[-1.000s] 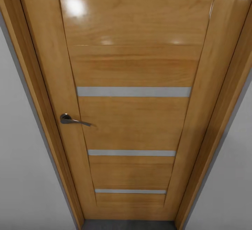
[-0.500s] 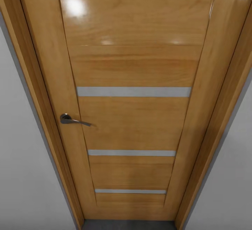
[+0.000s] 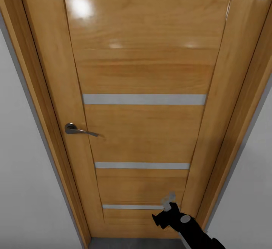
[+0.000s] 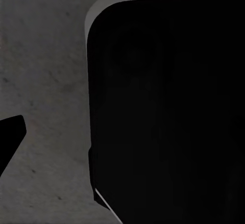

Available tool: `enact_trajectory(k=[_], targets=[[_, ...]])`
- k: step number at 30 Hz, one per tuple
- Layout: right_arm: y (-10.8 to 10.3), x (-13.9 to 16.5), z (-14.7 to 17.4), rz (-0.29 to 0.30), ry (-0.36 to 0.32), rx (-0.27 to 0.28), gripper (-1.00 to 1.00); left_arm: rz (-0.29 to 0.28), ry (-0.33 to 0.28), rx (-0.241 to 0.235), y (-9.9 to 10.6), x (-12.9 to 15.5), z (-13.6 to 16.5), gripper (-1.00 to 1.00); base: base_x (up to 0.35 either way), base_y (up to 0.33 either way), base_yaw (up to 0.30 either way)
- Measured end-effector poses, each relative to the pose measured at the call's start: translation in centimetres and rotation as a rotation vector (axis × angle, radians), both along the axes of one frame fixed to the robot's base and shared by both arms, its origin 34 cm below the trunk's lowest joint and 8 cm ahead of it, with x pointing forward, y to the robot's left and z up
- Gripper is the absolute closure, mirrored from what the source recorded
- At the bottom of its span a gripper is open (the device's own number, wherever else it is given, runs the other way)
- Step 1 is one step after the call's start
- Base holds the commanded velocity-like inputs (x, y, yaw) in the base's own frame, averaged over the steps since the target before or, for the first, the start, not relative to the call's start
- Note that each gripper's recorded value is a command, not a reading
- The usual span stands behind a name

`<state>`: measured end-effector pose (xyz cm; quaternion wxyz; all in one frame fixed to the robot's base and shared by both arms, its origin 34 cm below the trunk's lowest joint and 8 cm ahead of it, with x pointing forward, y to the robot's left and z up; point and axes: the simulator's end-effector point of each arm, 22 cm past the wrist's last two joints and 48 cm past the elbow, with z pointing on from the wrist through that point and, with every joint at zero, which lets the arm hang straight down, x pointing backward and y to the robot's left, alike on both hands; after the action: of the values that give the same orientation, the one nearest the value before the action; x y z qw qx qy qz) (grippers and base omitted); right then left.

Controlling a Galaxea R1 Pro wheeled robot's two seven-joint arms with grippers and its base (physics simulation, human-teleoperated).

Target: Move the two storage containers from the living room to the garage. In the garage, place one container on the floor and stack the other container on top of it (either order is fine).

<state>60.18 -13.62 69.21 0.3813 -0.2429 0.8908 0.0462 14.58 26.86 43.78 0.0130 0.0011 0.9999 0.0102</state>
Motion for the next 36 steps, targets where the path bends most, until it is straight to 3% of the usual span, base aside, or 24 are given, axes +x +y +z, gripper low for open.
enact_trajectory(k=[6, 11, 25, 35, 36], targets=[[2.7, 1.5, 7.0, 0.025, -0.069, 0.036, -1.0, 0.0, 0.0, 0.0, 0.0, 0.0, 0.0, -1.0, 0.0, 0.0, 0.0], [3.4, 3.6, 11.3, 0.032, -0.119, 0.039, -1.0, 0.0, 0.0, 0.001, 0.0, 0.0, 0.0, -1.0, 0.0, 0.0, 0.0], [3.1, 6.6, 15.6, 0.022, -0.19, 0.01, -1.0, 0.0, 0.0, 0.0, 0.0, 0.0, 0.0, -1.0, 0.0, 0.0, 0.0], [1.0, 7.8, 16.4, -0.024, -0.258, -0.096, -1.0, 0.0, 0.0, 0.001, 0.0, 0.0, 0.0, -1.0, 0.0, 0.0, 0.0], [0.6, 8.3, 17.1, -0.059, -0.293, -0.131, -1.0, 0.0, 0.0, 0.001, 0.0, 0.0, 0.0, -1.0, 0.0, 0.0, 0.0]])
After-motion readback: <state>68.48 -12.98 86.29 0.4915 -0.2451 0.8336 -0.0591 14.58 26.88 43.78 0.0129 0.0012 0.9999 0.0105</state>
